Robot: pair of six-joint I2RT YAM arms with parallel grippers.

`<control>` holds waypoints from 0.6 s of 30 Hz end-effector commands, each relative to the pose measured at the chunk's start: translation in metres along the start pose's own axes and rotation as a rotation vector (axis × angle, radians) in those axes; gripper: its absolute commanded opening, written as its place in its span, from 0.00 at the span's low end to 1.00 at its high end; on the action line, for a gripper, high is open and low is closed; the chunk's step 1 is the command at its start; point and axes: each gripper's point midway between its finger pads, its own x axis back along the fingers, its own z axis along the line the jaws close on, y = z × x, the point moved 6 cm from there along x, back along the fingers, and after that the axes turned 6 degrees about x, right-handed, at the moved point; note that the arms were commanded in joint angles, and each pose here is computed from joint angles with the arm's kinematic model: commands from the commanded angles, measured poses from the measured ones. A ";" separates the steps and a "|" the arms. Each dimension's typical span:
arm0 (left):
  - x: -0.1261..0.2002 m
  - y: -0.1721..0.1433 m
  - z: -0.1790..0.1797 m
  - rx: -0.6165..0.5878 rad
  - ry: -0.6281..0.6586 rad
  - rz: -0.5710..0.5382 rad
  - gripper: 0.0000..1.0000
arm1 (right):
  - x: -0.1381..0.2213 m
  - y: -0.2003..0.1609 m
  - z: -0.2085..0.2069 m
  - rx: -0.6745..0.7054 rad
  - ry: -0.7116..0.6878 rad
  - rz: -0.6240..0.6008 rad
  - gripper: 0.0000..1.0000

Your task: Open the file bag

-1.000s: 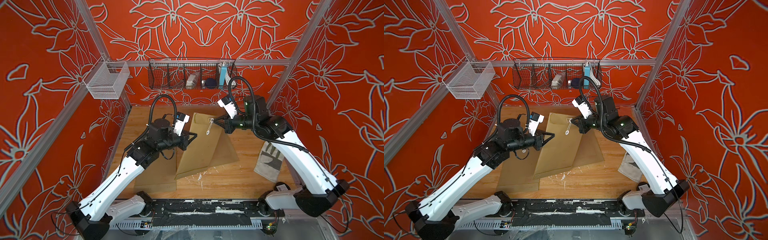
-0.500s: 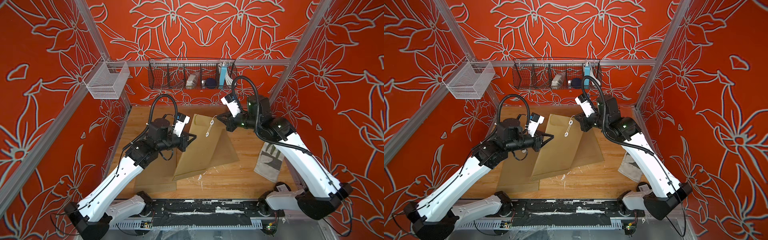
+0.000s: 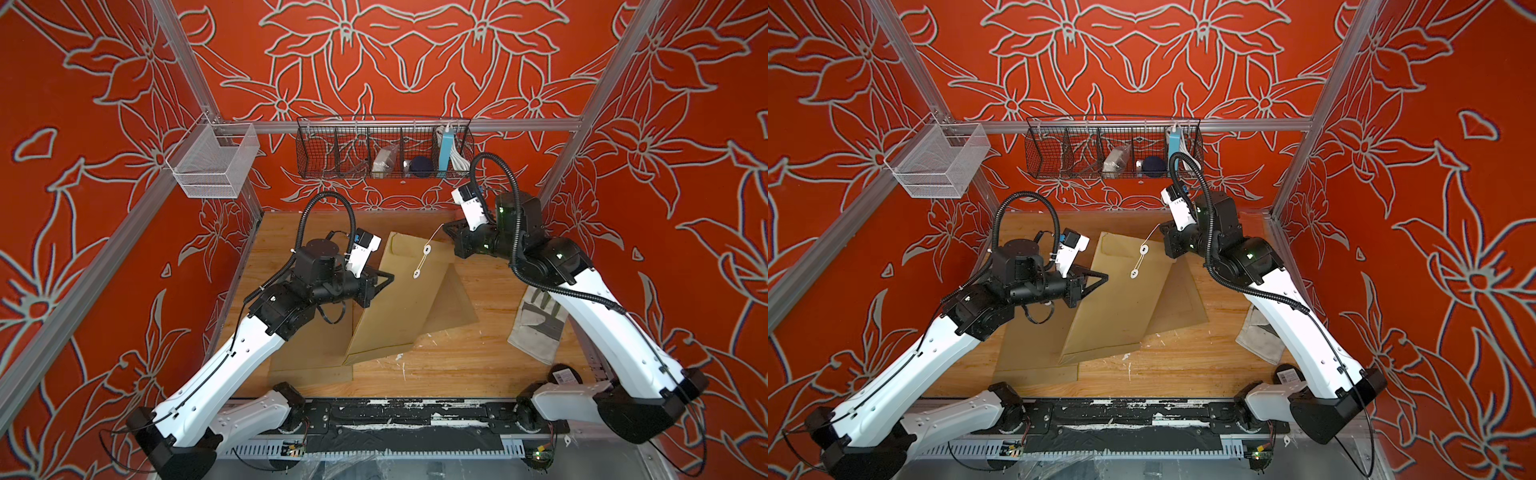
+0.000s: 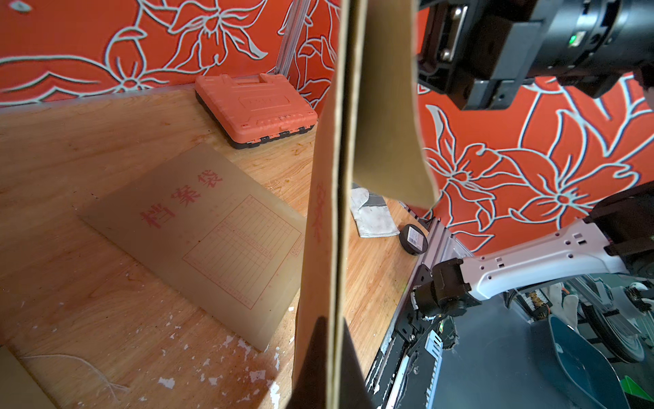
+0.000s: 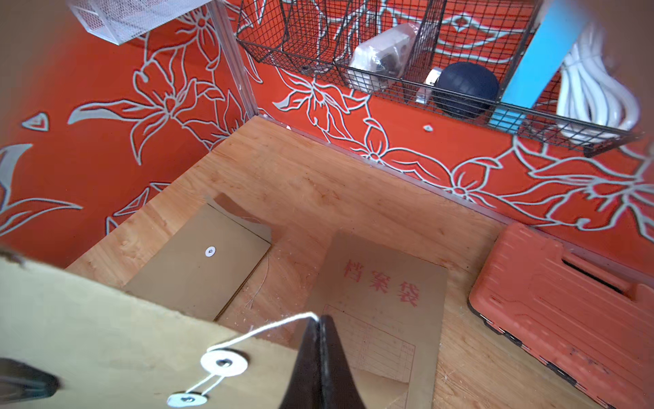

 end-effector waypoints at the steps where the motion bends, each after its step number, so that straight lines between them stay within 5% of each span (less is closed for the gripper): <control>1: 0.006 0.002 -0.009 -0.040 -0.045 -0.024 0.00 | 0.008 0.001 -0.008 -0.016 -0.084 -0.020 0.00; 18: 0.021 0.003 -0.015 -0.033 -0.058 -0.101 0.00 | 0.022 -0.023 -0.018 0.017 -0.190 0.044 0.00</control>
